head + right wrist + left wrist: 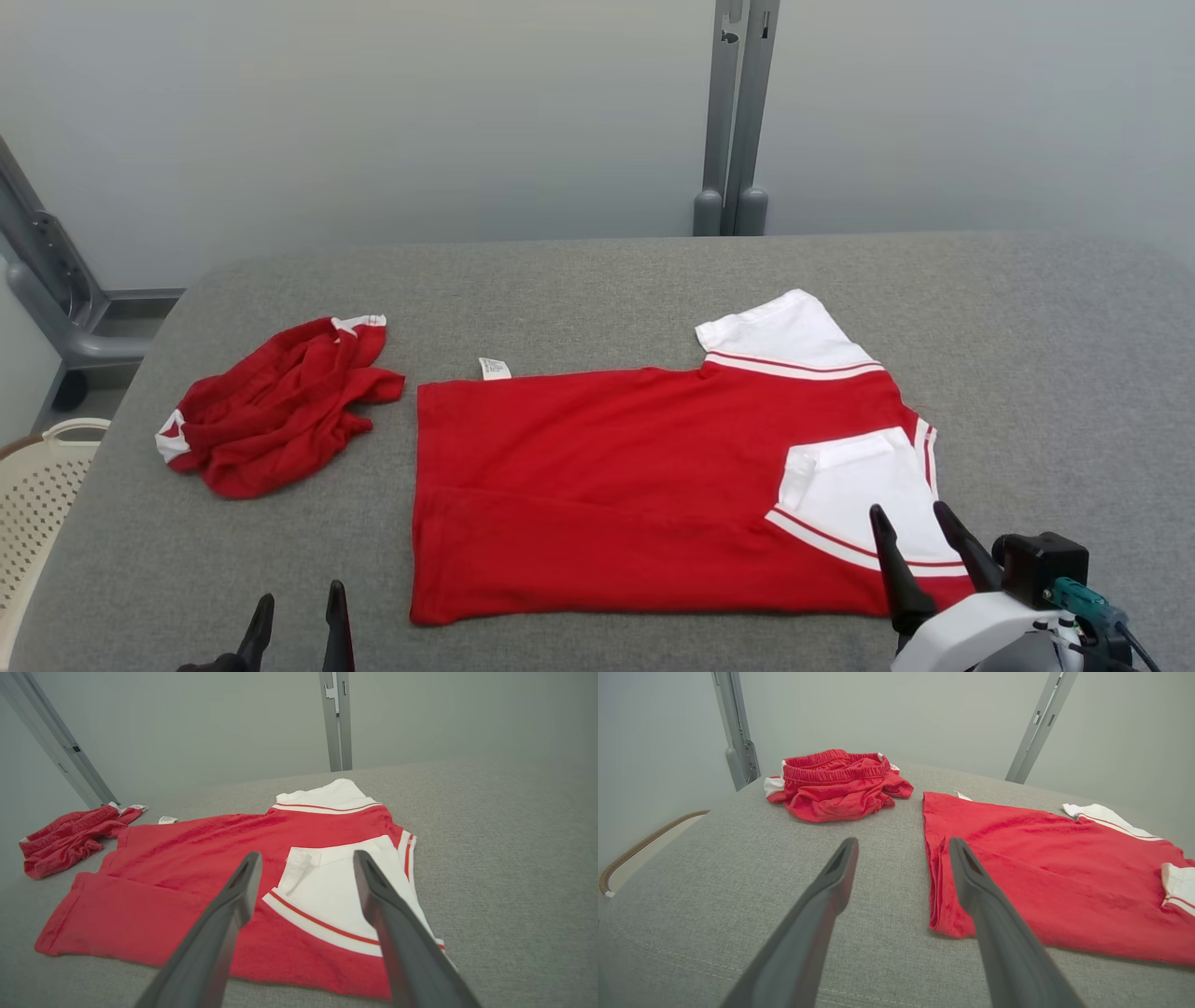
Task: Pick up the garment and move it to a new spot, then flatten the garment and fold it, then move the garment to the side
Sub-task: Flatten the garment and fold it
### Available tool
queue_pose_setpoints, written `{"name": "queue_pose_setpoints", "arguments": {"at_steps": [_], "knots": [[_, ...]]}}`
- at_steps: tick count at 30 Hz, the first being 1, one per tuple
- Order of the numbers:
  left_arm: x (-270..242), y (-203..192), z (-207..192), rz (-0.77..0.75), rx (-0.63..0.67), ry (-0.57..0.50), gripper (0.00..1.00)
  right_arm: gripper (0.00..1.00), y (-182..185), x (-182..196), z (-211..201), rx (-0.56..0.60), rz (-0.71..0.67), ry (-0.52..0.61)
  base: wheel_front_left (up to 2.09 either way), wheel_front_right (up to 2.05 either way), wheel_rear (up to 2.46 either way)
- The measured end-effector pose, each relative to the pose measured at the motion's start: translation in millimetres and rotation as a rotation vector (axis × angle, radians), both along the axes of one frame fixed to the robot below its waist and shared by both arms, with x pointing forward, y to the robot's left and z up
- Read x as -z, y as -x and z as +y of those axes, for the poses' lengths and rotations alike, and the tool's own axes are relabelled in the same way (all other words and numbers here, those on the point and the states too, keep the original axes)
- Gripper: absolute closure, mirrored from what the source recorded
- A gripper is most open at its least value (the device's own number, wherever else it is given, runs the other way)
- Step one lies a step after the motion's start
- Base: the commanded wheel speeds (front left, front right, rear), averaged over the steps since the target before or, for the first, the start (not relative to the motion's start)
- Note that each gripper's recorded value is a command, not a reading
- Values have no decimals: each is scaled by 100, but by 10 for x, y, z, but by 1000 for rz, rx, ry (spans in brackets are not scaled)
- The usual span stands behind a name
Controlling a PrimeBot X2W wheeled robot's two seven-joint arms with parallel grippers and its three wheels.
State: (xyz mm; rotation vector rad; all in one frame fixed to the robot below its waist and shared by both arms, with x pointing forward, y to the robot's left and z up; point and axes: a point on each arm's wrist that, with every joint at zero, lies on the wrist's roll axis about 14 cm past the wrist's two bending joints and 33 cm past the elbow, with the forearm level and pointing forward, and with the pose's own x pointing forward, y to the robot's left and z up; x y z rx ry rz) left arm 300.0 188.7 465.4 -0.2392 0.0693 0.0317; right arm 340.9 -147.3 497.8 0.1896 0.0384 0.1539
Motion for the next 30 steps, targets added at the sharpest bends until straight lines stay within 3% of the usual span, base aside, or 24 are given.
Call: {"name": "queue_pose_setpoints", "arguments": {"at_steps": [20,30], "knots": [[82,-38,-90,27,32,-16,0,0,5,92,-58,19,26,-4,0,0,0],[136,-254,-277,97,114,-44,0,0,-284,73,91,-48,136,24,0,0,0]]}}
